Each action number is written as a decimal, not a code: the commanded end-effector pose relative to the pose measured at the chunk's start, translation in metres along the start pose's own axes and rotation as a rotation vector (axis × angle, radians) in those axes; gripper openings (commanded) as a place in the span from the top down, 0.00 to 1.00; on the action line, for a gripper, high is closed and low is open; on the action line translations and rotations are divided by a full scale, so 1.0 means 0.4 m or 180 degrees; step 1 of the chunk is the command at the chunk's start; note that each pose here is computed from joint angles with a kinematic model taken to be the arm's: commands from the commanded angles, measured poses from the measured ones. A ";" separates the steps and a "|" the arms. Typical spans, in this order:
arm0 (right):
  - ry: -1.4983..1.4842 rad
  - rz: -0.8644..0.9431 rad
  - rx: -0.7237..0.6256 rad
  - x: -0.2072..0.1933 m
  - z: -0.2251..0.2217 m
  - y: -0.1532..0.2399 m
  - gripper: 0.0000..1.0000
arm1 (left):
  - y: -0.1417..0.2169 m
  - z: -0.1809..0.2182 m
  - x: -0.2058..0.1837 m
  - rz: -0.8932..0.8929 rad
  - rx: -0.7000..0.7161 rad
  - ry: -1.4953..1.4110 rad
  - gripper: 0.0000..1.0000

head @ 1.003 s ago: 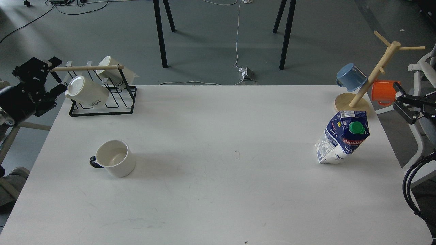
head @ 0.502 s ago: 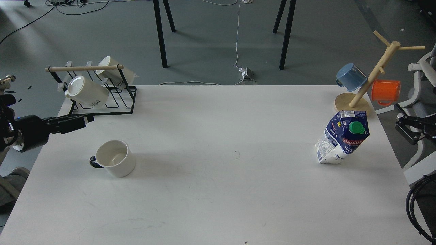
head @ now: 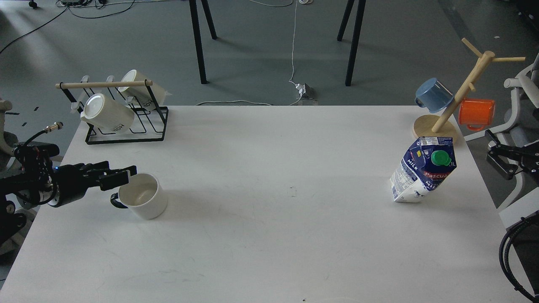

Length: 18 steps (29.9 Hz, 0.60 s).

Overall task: Place cup and milk with both arms
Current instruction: 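Lower the left gripper and grasp the white mug rim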

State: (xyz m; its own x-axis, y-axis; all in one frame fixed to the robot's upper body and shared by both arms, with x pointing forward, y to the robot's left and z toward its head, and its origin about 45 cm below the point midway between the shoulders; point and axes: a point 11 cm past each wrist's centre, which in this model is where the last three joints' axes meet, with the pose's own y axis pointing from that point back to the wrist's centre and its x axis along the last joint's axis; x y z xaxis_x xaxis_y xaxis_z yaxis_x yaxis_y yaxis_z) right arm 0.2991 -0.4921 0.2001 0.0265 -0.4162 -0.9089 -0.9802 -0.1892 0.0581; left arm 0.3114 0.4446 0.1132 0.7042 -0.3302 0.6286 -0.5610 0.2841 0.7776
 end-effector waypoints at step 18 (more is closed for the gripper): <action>-0.0007 0.0024 0.0012 0.006 -0.002 0.004 0.02 | -0.050 0.042 -0.107 -0.0071 -0.0058 0.0141 0.11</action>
State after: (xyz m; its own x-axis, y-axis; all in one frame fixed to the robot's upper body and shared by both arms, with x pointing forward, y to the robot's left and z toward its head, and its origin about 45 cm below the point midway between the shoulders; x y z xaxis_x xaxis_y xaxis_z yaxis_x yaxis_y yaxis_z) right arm 0.2980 -0.4938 0.1987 0.0202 -0.4159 -0.9092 -0.9810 -0.1837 0.0622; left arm 0.2882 0.4410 0.0759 0.7333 -0.3000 0.6102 -0.5407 0.2867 0.7908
